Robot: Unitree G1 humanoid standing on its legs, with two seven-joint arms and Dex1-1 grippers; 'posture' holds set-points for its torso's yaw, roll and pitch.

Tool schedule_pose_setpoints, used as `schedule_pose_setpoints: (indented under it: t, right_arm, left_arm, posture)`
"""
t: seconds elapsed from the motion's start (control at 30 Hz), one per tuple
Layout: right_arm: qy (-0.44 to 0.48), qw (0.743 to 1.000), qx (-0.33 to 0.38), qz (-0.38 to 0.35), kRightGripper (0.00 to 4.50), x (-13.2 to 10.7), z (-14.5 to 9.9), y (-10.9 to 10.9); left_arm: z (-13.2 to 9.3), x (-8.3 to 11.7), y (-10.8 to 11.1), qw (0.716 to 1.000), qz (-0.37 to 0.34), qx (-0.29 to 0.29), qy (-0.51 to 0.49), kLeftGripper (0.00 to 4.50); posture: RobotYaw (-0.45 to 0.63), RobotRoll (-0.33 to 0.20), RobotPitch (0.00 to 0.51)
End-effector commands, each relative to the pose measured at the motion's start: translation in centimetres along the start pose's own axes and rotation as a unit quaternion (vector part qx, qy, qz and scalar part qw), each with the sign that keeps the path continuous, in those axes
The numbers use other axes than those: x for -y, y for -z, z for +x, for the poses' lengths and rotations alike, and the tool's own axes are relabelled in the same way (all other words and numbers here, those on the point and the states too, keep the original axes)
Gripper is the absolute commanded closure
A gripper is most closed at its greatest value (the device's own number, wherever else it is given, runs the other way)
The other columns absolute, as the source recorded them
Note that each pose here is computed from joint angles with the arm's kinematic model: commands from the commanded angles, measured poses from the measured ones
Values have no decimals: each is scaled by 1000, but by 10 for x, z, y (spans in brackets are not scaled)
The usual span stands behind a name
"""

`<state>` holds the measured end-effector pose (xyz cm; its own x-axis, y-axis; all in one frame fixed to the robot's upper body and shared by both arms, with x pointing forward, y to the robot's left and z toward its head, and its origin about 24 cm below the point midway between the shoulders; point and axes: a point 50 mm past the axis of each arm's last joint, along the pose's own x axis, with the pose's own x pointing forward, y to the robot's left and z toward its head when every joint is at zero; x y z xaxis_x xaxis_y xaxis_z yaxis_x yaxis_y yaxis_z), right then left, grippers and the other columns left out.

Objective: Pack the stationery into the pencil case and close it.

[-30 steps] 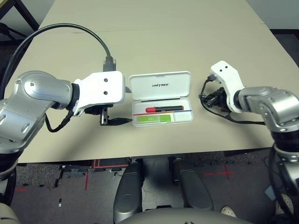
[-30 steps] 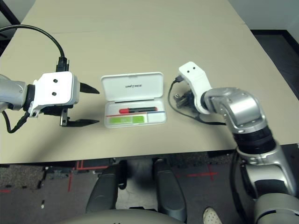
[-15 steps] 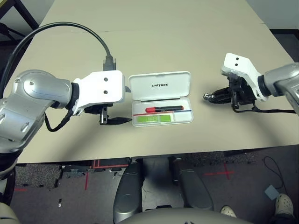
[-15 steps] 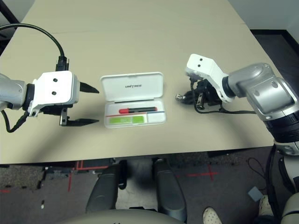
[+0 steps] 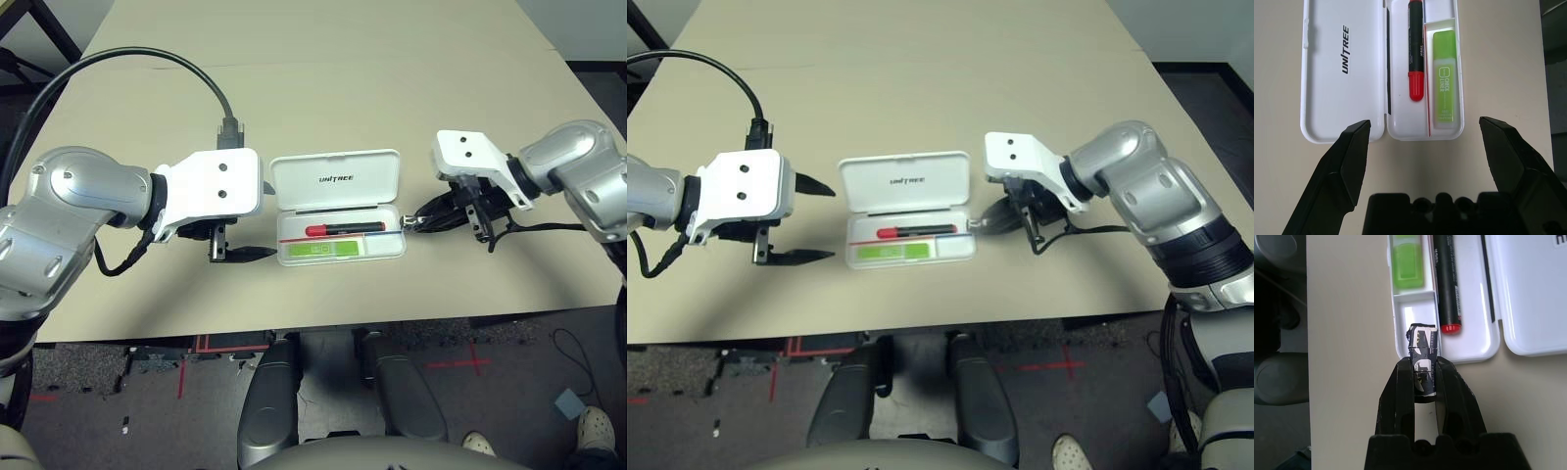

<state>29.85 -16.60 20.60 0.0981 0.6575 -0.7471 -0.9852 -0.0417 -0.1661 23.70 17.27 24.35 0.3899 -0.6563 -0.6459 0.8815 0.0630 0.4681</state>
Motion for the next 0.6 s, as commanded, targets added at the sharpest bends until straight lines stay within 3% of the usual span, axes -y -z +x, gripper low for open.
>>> schedule_pose_setpoints:
  t: [0.03, 0.43, 0.6]
  right_arm:
    - [-15, 1000, -15, -17, 4190, -2, 8, 1]
    - [-17, 998, -36, -40, 4190, 2, 26, 8]
    - [-22, 998, -20, -51, 4190, 4, 40, 1]
  left_arm:
    - [2, 4, 2, 1000, -1, -10, 11, 0]
    - [3, 4, 1, 1000, 0, -7, 6, 0]
    - [2, 4, 1, 1000, -1, -10, 3, 0]
  posture:
    - [73, 0, 232]
    - [87, 0, 218]
    - [92, 0, 219]
